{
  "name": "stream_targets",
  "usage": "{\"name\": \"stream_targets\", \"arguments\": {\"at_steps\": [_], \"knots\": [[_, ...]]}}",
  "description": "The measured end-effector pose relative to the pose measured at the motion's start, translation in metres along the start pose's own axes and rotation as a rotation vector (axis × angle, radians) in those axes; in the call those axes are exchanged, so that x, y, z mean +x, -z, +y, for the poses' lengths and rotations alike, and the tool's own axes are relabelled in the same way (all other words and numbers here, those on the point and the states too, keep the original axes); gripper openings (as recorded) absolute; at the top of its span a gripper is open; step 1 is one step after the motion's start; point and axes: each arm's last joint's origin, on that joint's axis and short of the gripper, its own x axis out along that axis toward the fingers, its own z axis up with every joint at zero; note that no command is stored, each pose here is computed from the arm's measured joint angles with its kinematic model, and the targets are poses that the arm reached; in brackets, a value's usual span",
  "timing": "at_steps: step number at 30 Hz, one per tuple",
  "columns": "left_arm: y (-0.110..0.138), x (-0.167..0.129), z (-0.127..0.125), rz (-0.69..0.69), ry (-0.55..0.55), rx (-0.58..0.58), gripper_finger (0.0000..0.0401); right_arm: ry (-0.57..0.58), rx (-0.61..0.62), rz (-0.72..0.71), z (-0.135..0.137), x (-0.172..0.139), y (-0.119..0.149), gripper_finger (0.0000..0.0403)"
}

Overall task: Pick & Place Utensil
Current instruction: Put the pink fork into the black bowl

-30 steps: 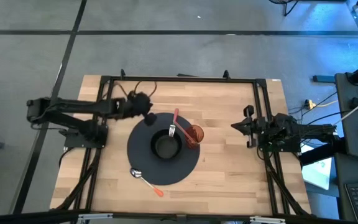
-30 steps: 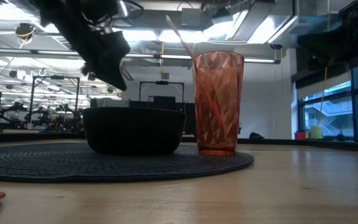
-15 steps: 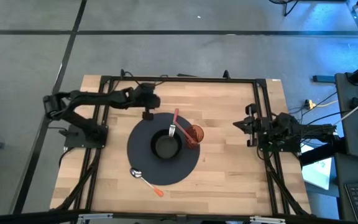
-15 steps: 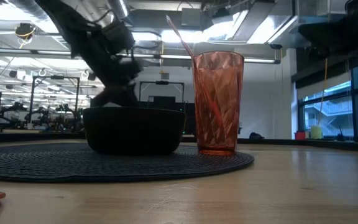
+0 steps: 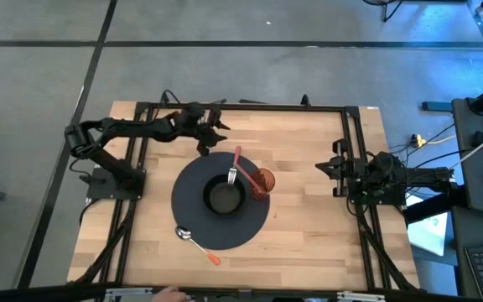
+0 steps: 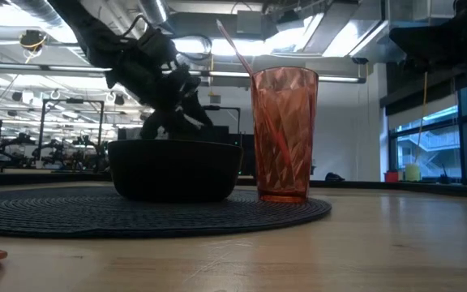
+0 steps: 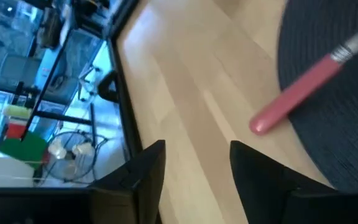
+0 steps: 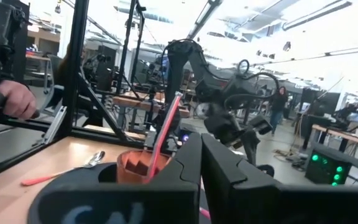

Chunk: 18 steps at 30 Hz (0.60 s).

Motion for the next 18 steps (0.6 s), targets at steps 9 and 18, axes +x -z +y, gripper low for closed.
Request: {"name": "stream_targets", "arguments": {"at_steps": [9,18], "knots": [[0.017,-0.008,0.005,-0.129,0.151,-0.085,0.0165,0.004,0.000,-0.016,0.000,0.000,-0.002,0.0007],[0.014,-0.001,-0.004,-0.221,0.207,0.081,0.0168,0.014,0.012,-0.064,-0.001,0.000,-0.006,0.0007]]}}
